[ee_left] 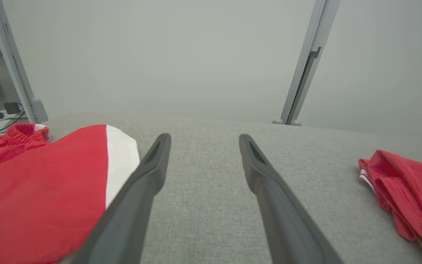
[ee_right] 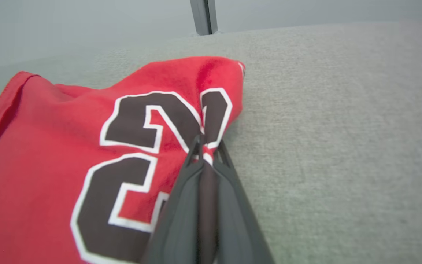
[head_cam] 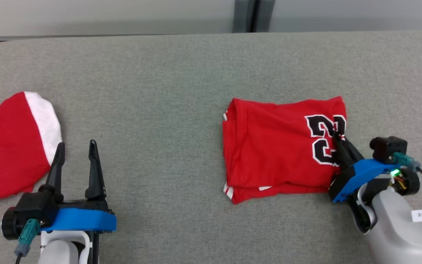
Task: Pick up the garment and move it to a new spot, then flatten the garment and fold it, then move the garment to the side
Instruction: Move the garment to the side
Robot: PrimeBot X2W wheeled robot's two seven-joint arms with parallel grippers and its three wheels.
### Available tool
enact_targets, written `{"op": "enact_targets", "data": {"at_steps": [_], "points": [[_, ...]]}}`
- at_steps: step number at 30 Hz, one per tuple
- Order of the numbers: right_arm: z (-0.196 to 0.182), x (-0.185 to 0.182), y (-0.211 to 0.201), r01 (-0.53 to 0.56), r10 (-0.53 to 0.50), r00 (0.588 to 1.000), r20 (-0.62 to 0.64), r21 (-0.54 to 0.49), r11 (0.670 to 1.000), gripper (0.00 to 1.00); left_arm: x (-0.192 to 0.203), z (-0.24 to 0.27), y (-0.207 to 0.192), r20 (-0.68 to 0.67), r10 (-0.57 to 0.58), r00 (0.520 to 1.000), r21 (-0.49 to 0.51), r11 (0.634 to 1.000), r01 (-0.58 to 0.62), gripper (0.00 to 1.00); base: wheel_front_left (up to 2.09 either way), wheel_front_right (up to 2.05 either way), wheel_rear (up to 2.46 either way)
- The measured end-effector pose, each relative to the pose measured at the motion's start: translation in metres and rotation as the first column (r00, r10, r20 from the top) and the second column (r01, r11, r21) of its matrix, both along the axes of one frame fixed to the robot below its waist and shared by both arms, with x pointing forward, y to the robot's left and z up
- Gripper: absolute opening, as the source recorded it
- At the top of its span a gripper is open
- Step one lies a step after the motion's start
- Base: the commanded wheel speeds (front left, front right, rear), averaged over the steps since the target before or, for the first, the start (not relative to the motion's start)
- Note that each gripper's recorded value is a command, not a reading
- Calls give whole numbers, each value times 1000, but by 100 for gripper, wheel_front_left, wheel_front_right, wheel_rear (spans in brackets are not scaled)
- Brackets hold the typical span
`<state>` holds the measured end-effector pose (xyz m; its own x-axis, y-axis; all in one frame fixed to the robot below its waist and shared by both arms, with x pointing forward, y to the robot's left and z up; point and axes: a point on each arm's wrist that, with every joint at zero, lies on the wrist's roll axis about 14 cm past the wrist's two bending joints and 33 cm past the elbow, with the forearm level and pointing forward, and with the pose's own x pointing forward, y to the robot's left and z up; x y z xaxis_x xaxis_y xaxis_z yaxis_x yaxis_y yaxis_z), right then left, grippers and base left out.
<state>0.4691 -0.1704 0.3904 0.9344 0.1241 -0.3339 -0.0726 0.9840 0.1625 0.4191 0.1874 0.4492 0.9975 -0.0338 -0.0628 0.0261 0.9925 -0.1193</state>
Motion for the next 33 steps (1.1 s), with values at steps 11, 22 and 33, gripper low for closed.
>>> {"op": "enact_targets", "data": {"at_steps": [11, 22, 33], "points": [[8, -4, -117, 190, -186, 982, 37, -160, 969, 0, 55, -16, -52, 20, -153, 988, -17, 988, 154, 100, 0, 0, 0], [33, -11, -164, 280, -260, 959, 113, -225, 933, 0, 76, -20, -75, 46, -226, 973, -13, 974, 227, 100, 0, 0, 0], [83, 68, -155, 187, -124, 973, 197, -346, 919, 0, 82, -25, -62, 49, -212, 976, 13, 977, 212, 100, 0, 0, 0]]}}
